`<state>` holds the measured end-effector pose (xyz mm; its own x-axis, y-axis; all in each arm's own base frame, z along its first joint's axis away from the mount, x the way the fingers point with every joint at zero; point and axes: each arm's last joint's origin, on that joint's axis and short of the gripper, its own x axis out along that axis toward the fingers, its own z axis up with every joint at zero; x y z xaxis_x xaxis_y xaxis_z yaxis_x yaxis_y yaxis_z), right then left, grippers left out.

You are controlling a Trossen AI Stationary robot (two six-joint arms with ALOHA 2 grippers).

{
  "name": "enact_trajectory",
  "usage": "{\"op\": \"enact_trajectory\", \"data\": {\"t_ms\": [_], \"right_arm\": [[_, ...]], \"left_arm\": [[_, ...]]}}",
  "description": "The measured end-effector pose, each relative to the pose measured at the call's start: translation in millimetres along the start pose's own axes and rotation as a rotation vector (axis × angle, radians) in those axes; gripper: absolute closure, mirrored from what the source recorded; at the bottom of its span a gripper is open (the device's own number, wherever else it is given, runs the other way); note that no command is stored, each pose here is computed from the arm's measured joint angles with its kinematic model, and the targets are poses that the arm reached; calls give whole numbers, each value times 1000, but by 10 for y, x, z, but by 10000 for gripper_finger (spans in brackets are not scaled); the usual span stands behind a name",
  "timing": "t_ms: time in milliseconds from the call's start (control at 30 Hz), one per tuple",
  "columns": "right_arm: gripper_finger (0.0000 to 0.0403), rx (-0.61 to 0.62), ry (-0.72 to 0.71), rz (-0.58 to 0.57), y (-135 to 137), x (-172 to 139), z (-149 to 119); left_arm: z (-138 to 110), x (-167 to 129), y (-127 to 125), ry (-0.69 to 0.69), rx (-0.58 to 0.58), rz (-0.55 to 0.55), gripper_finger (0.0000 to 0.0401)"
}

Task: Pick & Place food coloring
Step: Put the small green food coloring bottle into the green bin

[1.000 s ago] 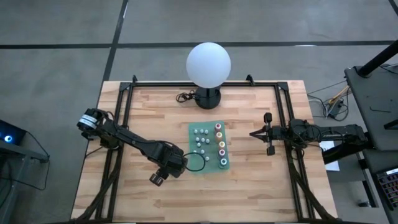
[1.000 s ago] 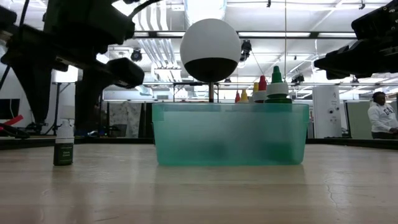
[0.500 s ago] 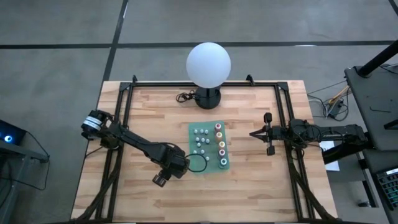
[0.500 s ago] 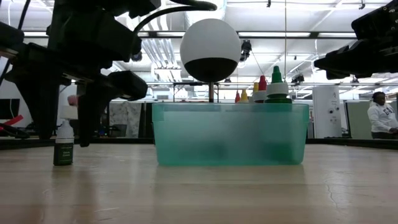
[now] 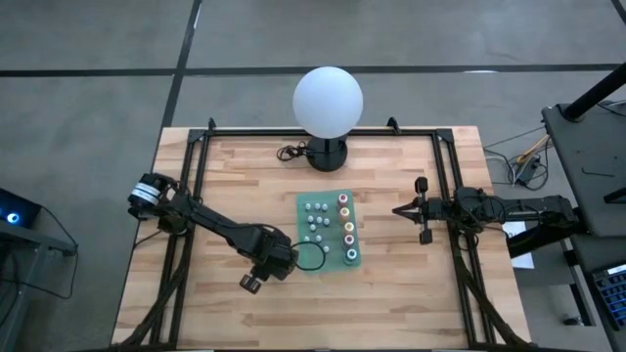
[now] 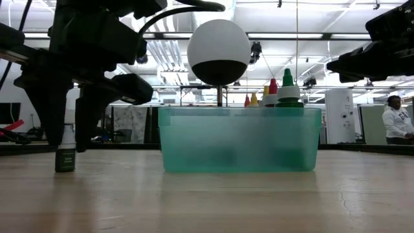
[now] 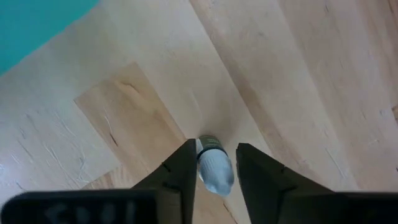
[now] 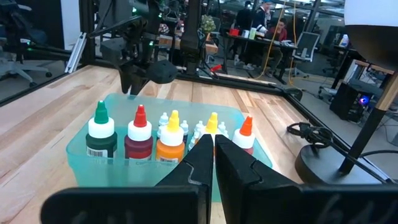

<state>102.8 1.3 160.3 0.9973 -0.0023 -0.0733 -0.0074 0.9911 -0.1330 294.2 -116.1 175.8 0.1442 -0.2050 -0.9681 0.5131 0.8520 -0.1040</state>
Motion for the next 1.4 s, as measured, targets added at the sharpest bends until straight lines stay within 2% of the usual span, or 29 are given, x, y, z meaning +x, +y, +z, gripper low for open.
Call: {"op": "enact_trajectory", "data": {"t_ms": [300, 833, 1400], "right_arm": [[394, 0, 0, 0, 0, 0, 0], [394, 0, 0, 0, 0, 0, 0], [394, 0, 0, 0, 0, 0, 0]], "left_arm": [[-1, -3, 4, -1, 6, 3, 358], [2, -14, 8, 3, 7, 11, 359], [144, -199, 58, -32, 26, 48, 359]]}}
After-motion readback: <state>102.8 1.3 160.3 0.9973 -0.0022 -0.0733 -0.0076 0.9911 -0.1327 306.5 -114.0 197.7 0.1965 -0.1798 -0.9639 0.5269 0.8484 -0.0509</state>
